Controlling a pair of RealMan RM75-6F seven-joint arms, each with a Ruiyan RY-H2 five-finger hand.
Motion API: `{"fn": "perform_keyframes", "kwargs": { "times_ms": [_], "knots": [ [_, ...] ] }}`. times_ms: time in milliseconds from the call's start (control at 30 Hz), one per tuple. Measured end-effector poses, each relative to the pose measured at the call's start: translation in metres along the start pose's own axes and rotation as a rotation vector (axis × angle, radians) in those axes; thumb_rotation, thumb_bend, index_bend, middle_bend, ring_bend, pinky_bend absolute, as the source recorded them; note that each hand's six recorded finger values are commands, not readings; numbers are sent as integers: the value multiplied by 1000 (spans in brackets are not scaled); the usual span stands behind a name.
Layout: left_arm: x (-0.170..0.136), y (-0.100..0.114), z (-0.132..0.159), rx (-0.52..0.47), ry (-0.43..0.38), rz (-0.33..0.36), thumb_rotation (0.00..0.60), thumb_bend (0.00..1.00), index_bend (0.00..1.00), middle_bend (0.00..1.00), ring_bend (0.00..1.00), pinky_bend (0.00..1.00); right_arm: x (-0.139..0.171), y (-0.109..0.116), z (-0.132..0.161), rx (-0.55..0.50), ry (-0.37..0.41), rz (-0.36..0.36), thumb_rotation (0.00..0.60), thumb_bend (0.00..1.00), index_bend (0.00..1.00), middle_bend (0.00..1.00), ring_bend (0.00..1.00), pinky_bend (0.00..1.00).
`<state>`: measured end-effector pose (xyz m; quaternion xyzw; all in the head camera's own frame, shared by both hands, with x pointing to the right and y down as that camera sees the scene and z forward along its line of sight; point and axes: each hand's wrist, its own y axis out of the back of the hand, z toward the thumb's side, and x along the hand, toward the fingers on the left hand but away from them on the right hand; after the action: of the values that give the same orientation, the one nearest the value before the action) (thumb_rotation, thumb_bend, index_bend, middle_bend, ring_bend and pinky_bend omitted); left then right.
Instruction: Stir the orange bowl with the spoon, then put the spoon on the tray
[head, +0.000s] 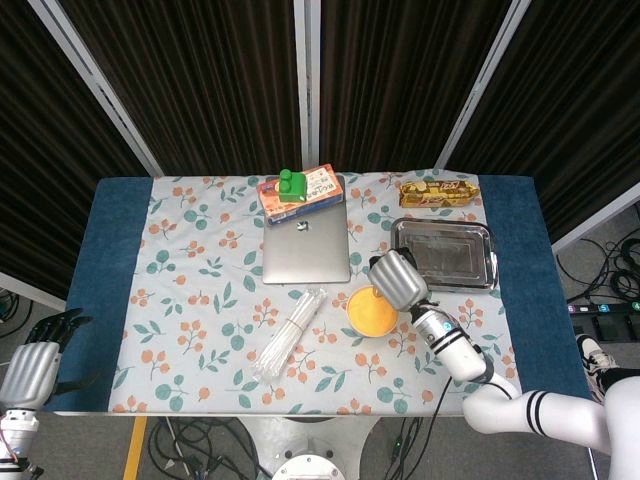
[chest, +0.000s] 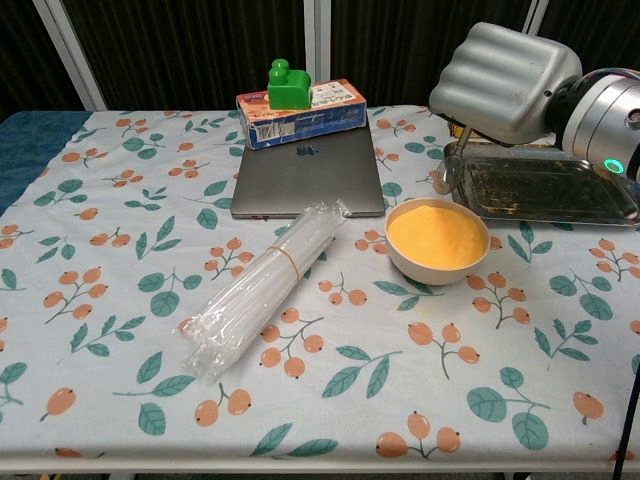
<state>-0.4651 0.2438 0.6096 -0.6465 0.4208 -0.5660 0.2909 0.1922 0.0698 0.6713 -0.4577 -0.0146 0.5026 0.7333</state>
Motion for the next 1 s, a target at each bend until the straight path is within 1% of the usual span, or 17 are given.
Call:
{"fn": "perform_keyframes", "kwargs": {
  "times_ms": [167, 233, 333, 467, 633, 833, 933, 1000],
  "knots": [
    [1, 1, 3, 7, -4, -2, 600, 0, 259, 223, 149, 140, 1, -23, -10, -234, -51, 115, 600, 475, 1000, 1000, 1000, 1000],
    [1, 1, 4, 9, -6, -4, 600, 0, 259, 223, 149, 140, 1, -31, -15, -316, -74, 145, 600, 475, 1000, 1000, 1000, 1000],
    [2, 2, 6, 10, -9, -7, 600, 0, 259, 223, 149, 140, 1, -44, -25, -394, -115, 179, 600, 475, 1000, 1000, 1000, 1000],
    [3, 2, 9, 13, -13, -9, 600, 0, 259, 223, 149, 140, 0, -70, -41, -508, -191, 247, 600, 475, 1000, 1000, 1000, 1000],
    [3, 2, 12, 14, -14, -13, 600, 0, 259, 223, 149, 140, -3, -98, -53, -589, -260, 306, 600, 474, 997, 1000, 1000, 1000],
    [2, 1, 12, 15, -8, -18, 600, 0, 259, 223, 149, 140, -7, -133, -61, -631, -329, 375, 600, 448, 964, 1000, 1000, 1000],
    [2, 1, 12, 15, -8, -20, 600, 0, 259, 223, 149, 140, -8, -151, -60, -654, -362, 409, 600, 407, 920, 1000, 1000, 1000],
    [2, 1, 12, 16, -7, -20, 600, 0, 259, 223, 149, 140, -9, -162, -58, -672, -379, 434, 600, 376, 866, 1000, 1000, 1000]
  ]
}}
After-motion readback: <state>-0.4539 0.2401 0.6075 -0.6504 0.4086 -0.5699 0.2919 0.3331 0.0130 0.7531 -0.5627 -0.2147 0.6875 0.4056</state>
